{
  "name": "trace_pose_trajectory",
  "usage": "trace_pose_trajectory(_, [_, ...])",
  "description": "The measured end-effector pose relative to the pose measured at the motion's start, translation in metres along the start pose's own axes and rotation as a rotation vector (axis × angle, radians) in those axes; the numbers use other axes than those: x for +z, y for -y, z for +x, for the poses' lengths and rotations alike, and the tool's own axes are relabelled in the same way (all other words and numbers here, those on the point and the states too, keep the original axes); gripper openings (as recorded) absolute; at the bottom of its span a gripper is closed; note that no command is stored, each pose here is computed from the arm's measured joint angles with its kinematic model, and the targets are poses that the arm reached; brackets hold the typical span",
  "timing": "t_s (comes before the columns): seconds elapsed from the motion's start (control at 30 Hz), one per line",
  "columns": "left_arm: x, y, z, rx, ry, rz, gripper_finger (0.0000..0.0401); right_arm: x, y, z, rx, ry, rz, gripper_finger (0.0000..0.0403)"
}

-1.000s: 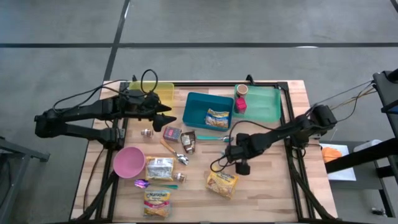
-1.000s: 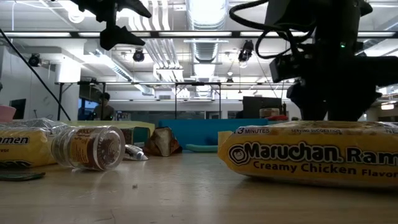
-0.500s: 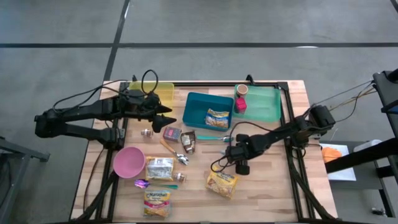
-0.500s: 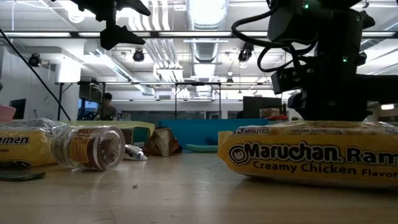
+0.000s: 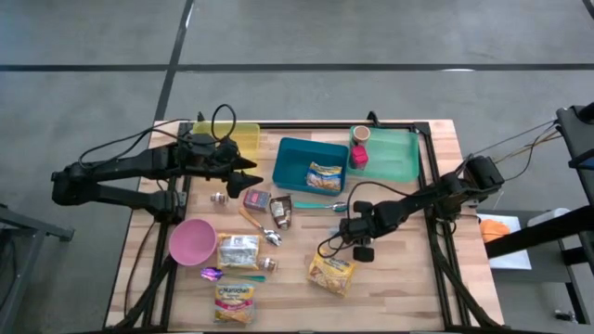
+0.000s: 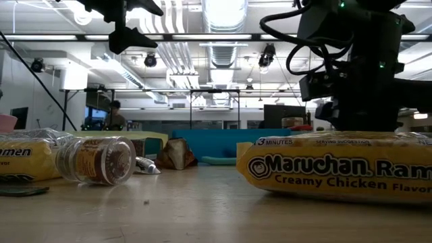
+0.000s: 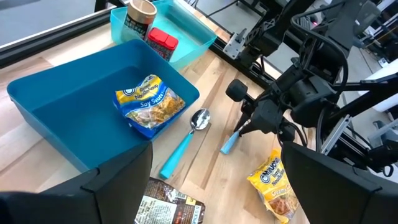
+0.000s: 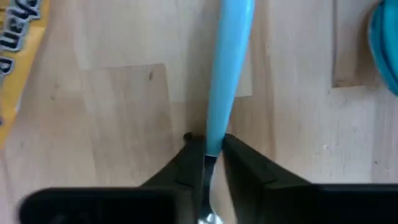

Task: Pick & Place Food Item
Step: Put the light blue spoon into the yellow transparent bin

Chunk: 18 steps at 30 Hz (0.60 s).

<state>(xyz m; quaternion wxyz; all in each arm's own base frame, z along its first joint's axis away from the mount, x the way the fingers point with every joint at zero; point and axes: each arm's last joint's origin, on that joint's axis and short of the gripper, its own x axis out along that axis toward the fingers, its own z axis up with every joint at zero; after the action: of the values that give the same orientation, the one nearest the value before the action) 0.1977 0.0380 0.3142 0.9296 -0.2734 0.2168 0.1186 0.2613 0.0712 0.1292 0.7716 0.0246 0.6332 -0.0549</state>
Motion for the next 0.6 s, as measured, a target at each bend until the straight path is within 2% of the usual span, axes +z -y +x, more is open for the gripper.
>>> trace_pose_trajectory(0.07, [0.0,0.0,0.0,0.0,0.0,-0.003,0.0361,0.0,0.0,0.0,0.0,-0.001,0.006,0.0022])
trace_pose_trajectory(0.27, [0.0,0.0,0.0,0.0,0.0,-0.01,0.0361,0.003,0.0,-0.006,0.001,0.003,0.019,0.0015])
trace_pose_trajectory(0.4, [0.0,0.0,0.0,-0.009,-0.005,-0.033,0.0361,0.007,0.0,-0.021,-0.005,0.022,0.006,0.0013])
trace_pose_trajectory(0.6, [0.0,0.001,0.0,-0.027,-0.014,-0.169,0.0361,0.01,0.003,-0.052,0.002,0.107,0.001,0.0013])
